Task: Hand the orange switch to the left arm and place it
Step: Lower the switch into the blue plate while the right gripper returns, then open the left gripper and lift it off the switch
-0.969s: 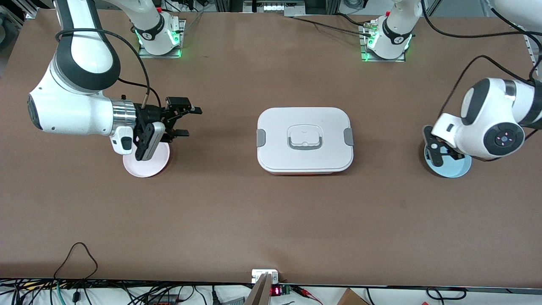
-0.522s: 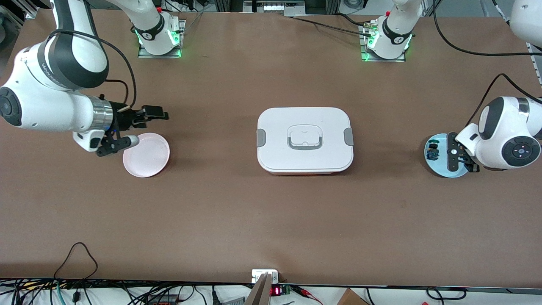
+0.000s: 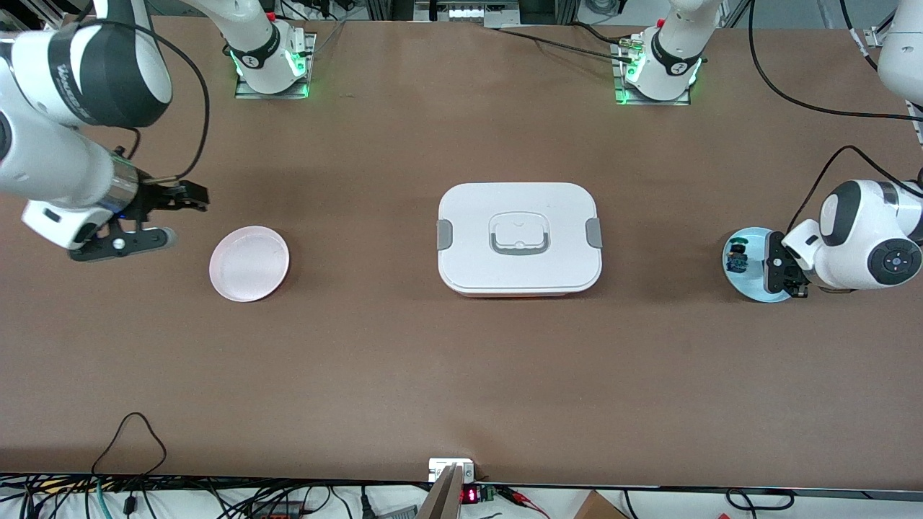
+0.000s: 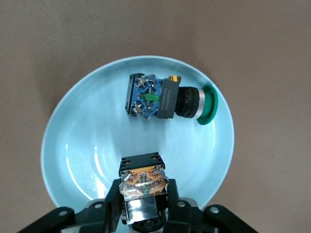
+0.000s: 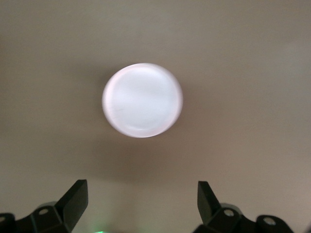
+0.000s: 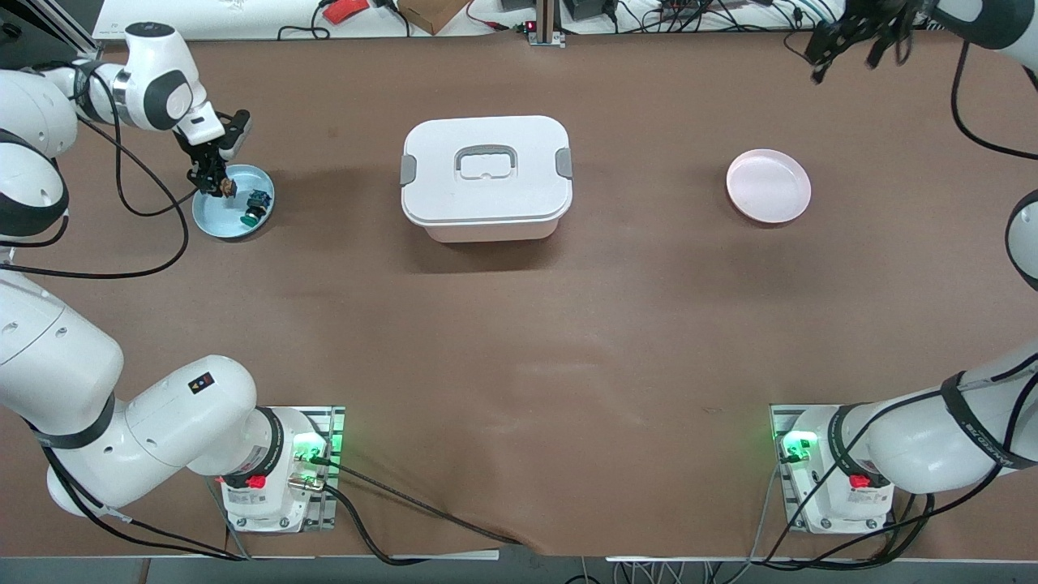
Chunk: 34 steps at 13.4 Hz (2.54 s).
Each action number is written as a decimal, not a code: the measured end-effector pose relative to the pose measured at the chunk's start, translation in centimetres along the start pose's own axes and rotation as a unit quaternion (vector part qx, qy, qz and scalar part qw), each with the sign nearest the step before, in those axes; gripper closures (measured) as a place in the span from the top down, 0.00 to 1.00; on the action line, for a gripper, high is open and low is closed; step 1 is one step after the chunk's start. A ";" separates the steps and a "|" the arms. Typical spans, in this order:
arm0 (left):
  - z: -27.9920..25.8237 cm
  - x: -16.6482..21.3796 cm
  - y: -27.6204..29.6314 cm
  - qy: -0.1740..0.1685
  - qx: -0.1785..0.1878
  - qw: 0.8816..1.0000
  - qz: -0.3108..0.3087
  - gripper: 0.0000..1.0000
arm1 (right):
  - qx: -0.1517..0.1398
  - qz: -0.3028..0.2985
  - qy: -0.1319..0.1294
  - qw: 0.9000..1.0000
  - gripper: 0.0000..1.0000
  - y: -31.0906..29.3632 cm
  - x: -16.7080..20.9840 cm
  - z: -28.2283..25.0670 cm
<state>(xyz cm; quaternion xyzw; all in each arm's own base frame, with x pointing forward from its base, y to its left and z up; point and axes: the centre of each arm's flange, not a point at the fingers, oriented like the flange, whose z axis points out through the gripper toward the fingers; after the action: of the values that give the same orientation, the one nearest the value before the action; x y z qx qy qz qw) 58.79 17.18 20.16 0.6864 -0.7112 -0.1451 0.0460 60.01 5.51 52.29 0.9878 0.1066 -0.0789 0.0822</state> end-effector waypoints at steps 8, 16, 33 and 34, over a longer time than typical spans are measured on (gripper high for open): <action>2.9 -0.2 1.1 0.017 -0.010 1.000 0.001 0.47 | 0.052 0.085 0.033 0.994 1.00 10.0 -2.8 -2.6; -4.0 2.4 1.7 0.014 -0.073 0.997 0.009 1.00 | 0.062 0.112 0.046 0.991 1.00 8.7 -2.7 -0.5; -39.2 16.5 10.0 -0.029 -0.069 0.832 -0.549 1.00 | 0.060 0.091 0.071 0.992 1.00 6.1 -3.8 -3.7; -40.1 16.4 9.9 -0.022 -0.042 0.817 -0.575 1.00 | 0.060 0.091 0.071 0.991 1.00 6.1 -3.8 -3.7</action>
<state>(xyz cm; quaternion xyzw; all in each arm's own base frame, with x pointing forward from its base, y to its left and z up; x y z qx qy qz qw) 58.94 -4.61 58.87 0.9643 -0.1818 -0.1898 -0.0331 58.24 -0.50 57.45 0.9996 0.0168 -0.0067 0.0219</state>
